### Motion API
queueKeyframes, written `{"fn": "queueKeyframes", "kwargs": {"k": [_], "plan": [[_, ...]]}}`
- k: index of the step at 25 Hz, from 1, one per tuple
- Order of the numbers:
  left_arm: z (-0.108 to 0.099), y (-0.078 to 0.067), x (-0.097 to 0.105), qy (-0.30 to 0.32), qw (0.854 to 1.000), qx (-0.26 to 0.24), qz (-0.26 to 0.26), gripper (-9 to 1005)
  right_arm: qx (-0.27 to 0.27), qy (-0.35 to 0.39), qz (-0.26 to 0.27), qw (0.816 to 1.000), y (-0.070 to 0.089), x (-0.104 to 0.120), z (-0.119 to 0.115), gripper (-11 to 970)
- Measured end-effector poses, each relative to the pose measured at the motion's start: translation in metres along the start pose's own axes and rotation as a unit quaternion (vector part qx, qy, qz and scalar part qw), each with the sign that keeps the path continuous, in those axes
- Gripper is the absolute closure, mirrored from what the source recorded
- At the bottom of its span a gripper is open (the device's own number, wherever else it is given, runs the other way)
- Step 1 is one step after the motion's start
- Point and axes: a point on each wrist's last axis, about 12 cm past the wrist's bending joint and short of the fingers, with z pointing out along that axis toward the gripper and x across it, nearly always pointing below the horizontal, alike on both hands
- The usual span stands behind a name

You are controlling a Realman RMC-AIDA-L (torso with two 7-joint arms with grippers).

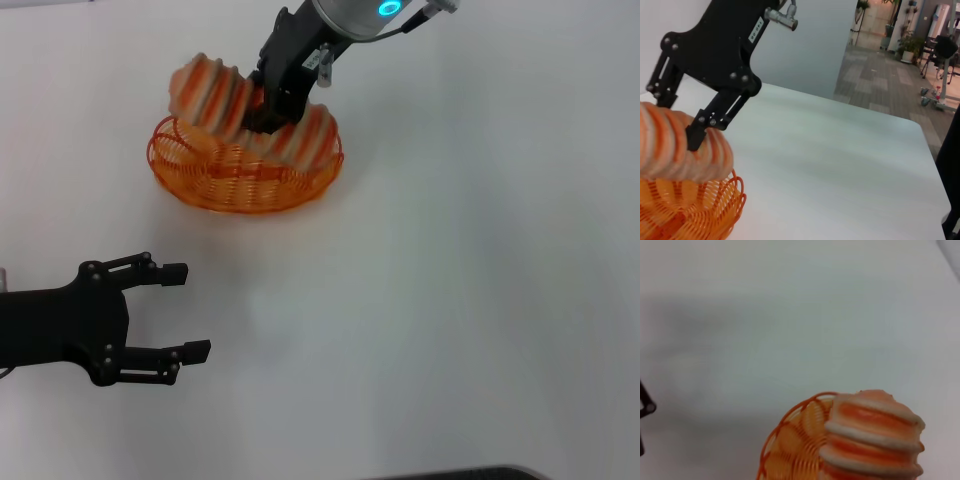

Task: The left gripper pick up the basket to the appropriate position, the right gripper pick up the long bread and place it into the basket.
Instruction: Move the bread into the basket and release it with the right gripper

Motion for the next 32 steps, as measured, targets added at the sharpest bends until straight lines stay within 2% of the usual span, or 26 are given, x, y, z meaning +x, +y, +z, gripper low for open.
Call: {"fn": "queueKeyframes", "kwargs": {"k": [1, 12, 15, 17, 24, 32], "plan": [[0.0, 0.0, 0.0, 0.0, 1.0, 0.0, 0.0, 80, 0.002, -0.004, 0.0, 1.0, 0.0, 0.0, 0.0, 707], [0.001, 0.001, -0.001, 0.0, 1.0, 0.0, 0.002, 81, 0.014, -0.014, 0.005, 1.0, -0.004, 0.002, 0.002, 205], [0.002, 0.003, -0.003, 0.0, 1.0, -0.001, 0.004, 81, 0.006, -0.031, 0.023, 0.999, -0.003, 0.005, 0.002, 89], [0.002, 0.003, -0.003, 0.0, 1.0, 0.0, 0.004, 81, -0.005, -0.068, 0.051, 0.996, -0.004, 0.011, -0.002, 12], [0.004, 0.005, -0.002, -0.003, 1.0, 0.0, -0.001, 81, -0.044, -0.209, 0.137, 0.967, 0.002, 0.061, -0.014, 11], [0.001, 0.006, -0.001, -0.026, 0.999, -0.016, -0.014, 82, -0.075, -0.291, 0.211, 0.93, 0.038, 0.137, -0.014, 11]]}}
